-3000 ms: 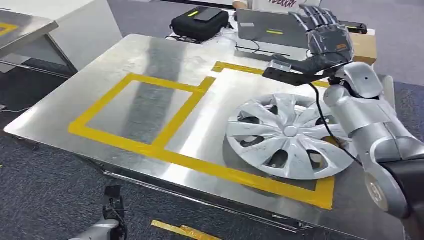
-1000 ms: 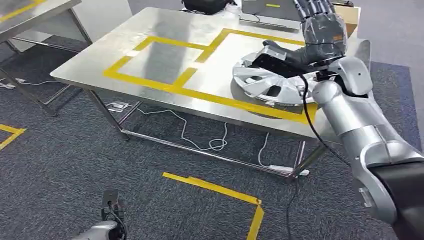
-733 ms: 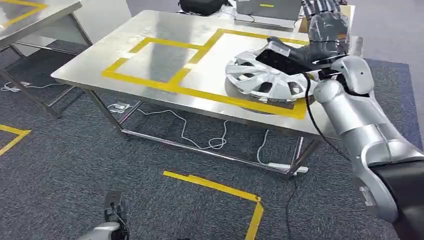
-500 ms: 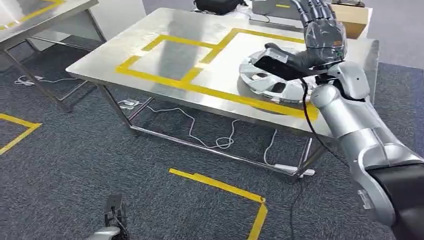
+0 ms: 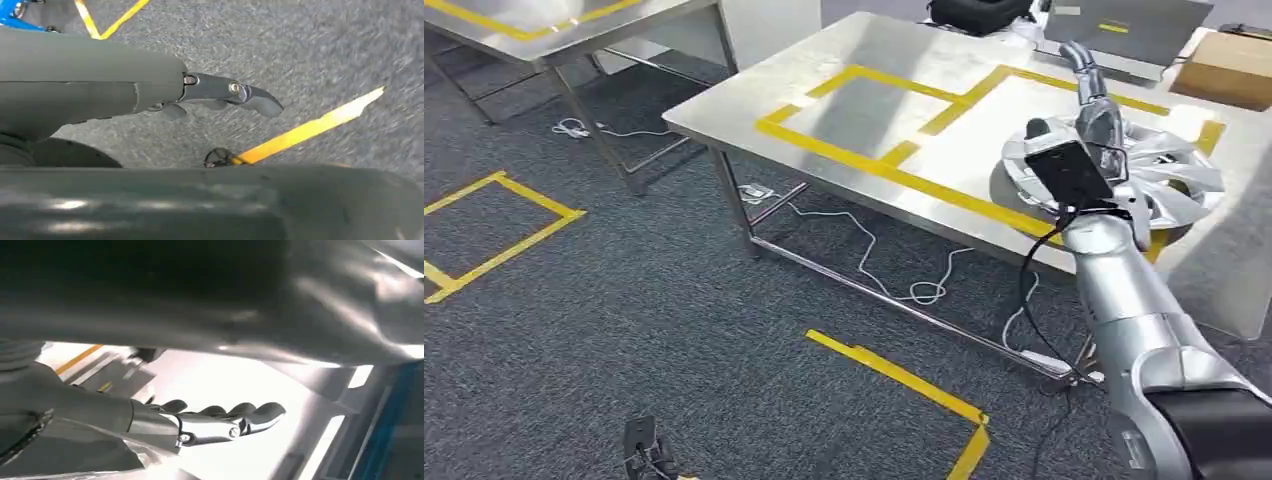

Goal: Take the parts from the cabinet and place them on the table.

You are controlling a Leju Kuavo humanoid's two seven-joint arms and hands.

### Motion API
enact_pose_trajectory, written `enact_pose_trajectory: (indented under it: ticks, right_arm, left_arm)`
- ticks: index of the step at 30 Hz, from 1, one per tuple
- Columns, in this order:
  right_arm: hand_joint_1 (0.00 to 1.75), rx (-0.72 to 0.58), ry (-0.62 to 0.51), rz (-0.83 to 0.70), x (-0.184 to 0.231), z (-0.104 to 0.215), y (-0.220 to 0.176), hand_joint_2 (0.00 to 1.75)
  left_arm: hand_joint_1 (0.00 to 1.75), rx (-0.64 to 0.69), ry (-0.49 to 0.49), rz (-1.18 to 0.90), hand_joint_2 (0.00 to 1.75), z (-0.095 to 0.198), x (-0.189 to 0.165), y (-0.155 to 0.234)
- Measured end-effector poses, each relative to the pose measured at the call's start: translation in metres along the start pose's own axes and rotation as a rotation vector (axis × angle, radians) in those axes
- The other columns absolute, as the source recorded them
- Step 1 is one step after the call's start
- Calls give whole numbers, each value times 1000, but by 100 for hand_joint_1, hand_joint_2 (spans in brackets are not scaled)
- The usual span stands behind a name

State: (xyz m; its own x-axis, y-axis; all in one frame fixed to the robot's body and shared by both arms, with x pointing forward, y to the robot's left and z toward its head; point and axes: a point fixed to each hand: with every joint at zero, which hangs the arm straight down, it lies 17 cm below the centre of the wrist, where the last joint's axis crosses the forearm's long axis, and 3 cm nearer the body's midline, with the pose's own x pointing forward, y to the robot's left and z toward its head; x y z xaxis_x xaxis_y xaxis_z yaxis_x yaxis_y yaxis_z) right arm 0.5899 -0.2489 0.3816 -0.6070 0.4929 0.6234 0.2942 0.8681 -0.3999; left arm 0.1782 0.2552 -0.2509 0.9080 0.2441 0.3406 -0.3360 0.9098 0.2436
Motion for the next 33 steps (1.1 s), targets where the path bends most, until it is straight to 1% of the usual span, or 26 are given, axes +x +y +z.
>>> enact_pose_trajectory:
  ticks: [3, 5, 8, 11, 14, 17, 19, 22, 26, 29, 33]
  right_arm:
    - [0, -12, -9, -40, 2, 16, -2, 0]
    - [0, -19, -21, -48, 6, 20, -3, 0]
    - [0, -34, -20, -80, 5, 31, -8, 0]
    - [0, -27, 10, -179, -3, 64, -3, 0]
    - [0, -48, 23, -290, -5, 97, -9, 0]
    - [0, -107, 35, -333, -10, 133, -30, 0]
    - [0, -120, 52, -364, -12, 161, -33, 0]
    - [0, -135, 60, -371, -13, 182, -43, 0]
    - [0, -158, 150, -380, -31, 222, -44, 0]
    - [0, -196, 216, -398, -43, 254, -46, 0]
    - [0, -223, 274, -407, -54, 279, -50, 0]
  left_arm:
    - [0, -4, -3, -15, 0, 2, -10, -2]
    - [0, 1, 6, -20, 0, 2, -18, 0]
    - [0, 1, -9, -22, 0, 3, -18, -1]
    - [0, -6, -10, -39, 0, 7, -38, -2]
    - [0, -18, 16, -40, 0, 11, -63, -2]
    - [0, -25, 26, -52, 0, 14, -71, -4]
    - [0, -34, 41, -56, 0, 14, -79, -2]
    - [0, -42, 59, -53, 0, 11, -87, 6]
    - [0, -63, 99, 16, 0, 8, -95, 12]
    - [0, -55, 116, 48, 0, 7, -102, 19]
    - [0, -46, 124, 67, 0, 5, -107, 28]
